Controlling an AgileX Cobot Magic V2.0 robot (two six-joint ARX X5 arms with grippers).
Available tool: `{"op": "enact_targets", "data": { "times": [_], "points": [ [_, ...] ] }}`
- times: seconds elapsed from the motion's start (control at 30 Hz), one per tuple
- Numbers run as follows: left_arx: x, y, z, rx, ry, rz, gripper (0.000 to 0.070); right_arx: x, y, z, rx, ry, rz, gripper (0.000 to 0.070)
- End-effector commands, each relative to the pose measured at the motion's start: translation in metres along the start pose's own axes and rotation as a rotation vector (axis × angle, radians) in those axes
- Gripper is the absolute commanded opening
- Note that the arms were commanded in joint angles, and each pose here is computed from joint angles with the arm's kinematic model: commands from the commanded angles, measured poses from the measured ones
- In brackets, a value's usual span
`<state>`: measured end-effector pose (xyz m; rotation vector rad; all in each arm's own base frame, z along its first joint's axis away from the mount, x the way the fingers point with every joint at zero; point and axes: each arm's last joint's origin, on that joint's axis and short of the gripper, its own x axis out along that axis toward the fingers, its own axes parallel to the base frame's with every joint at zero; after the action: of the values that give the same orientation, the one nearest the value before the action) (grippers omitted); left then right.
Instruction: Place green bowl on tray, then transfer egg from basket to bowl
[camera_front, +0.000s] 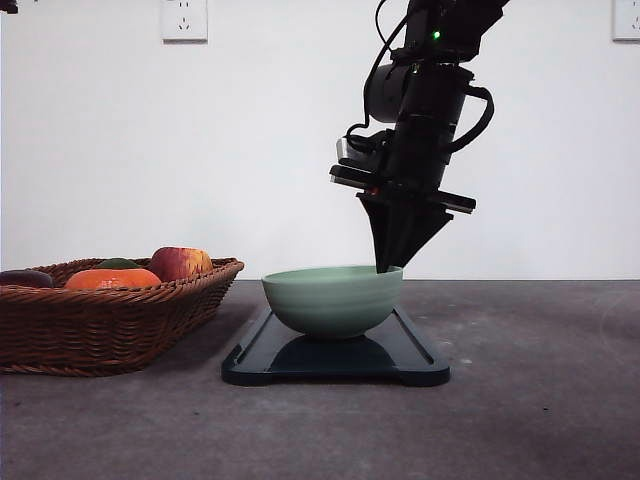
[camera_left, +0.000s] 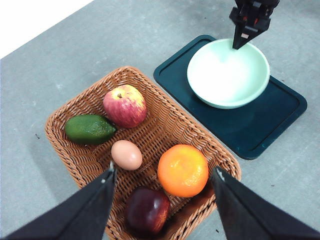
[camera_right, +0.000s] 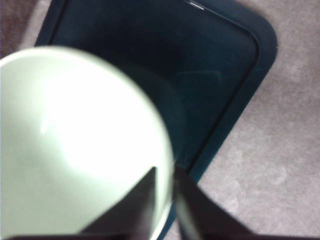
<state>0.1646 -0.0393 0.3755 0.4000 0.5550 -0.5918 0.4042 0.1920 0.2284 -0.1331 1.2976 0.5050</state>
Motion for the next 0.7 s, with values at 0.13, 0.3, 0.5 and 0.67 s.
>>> {"op": "enact_targets", "data": {
  "times": [0.13, 0.3, 0.5, 0.67],
  "points": [
    [-0.004, 0.001, 0.006, 0.004, -0.024, 0.004, 0.0391, 0.006, 0.003, 0.005, -0.002, -0.005, 0.002, 0.0217],
    [-0.004, 0.001, 0.006, 0.004, -0.024, 0.004, 0.0391, -0.023, 0.008, 0.009, -0.017, -0.066, 0.003, 0.0217],
    [-0.004, 0.001, 0.006, 0.003, -0.022, 0.003, 0.0391, -0.062, 0.016, 0.008, -0.048, -0.222, -0.015, 0.0214],
    [-0.004, 0.001, 0.006, -0.007, -0.021, 0.002, 0.0391, -0.077, 0.022, -0.005, -0.079, -0.359, -0.008, 0.0213]
  ]
}}
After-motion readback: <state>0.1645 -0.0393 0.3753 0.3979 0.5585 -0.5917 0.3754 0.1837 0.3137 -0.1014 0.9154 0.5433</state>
